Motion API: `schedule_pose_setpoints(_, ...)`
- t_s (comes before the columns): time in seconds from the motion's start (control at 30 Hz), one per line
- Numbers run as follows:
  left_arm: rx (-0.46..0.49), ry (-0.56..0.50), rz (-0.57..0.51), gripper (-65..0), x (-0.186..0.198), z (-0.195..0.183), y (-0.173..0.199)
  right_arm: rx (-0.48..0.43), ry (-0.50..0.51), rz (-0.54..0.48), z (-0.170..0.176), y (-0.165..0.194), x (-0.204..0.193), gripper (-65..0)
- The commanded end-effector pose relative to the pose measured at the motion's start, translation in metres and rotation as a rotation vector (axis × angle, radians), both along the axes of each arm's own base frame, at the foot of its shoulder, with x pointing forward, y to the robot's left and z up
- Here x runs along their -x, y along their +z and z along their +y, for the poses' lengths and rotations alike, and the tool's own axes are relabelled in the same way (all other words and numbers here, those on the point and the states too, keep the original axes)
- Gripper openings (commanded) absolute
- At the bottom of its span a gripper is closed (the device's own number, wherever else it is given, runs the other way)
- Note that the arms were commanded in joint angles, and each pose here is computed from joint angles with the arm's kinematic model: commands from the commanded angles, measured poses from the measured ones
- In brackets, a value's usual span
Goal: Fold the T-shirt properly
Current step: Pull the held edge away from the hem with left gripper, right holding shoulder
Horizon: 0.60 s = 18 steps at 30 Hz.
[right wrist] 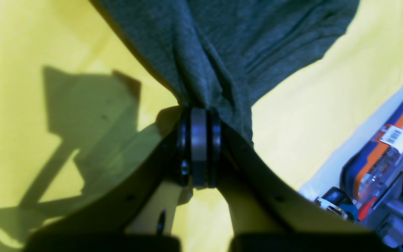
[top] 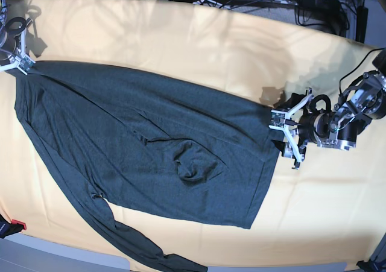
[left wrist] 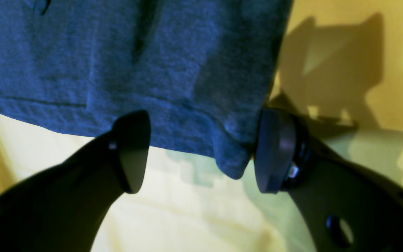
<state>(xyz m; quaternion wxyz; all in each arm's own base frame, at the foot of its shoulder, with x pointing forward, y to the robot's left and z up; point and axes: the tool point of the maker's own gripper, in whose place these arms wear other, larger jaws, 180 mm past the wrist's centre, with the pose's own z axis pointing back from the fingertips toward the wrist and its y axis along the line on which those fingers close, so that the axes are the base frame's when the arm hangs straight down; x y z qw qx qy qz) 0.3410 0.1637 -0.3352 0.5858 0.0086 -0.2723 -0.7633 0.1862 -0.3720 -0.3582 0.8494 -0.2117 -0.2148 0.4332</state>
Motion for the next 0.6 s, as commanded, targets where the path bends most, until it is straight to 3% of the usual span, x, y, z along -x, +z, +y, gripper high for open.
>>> schedule_pose_setpoints(0.0, 0.017, 0.013, -0.035, -20.3, -0.012, 0.003, 0.014, 0.028, 0.01, -0.031, -0.005, 0.011, -0.01, -65.0)
schedule_pose_setpoints(0.13, 0.012, 0.044, -0.021, -25.5, -0.016, 0.012, 0.007, 0.029, 0.01, -0.03, -0.005, 0.011, -0.01, -65.0)
schedule_pose_setpoints(0.17, 0.016, 0.047, -0.019, -31.1, -0.017, 0.012, 0.006, 0.028, 0.01, -0.031, -0.005, 0.012, -0.01, -65.0)
schedule_pose_setpoints(0.27, 0.031, 0.041, -0.016, -58.7, -0.016, 0.007, 0.007, 0.028, 0.011, -0.032, -0.005, 0.012, -0.01, -65.0)
schedule_pose_setpoints(0.3, 0.044, 0.039, -0.013, -65.0, -0.016, 0.003, 0.008, 0.028, 0.011, -0.031, -0.005, 0.012, -0.01, -65.0)
schedule_pose_setpoints(0.57, 0.085, -0.009, -0.043, -65.0, -0.009, -0.009, 0.034, 0.009, 0.058, 0.044, 0.002, 0.004, -0.001, -65.0)
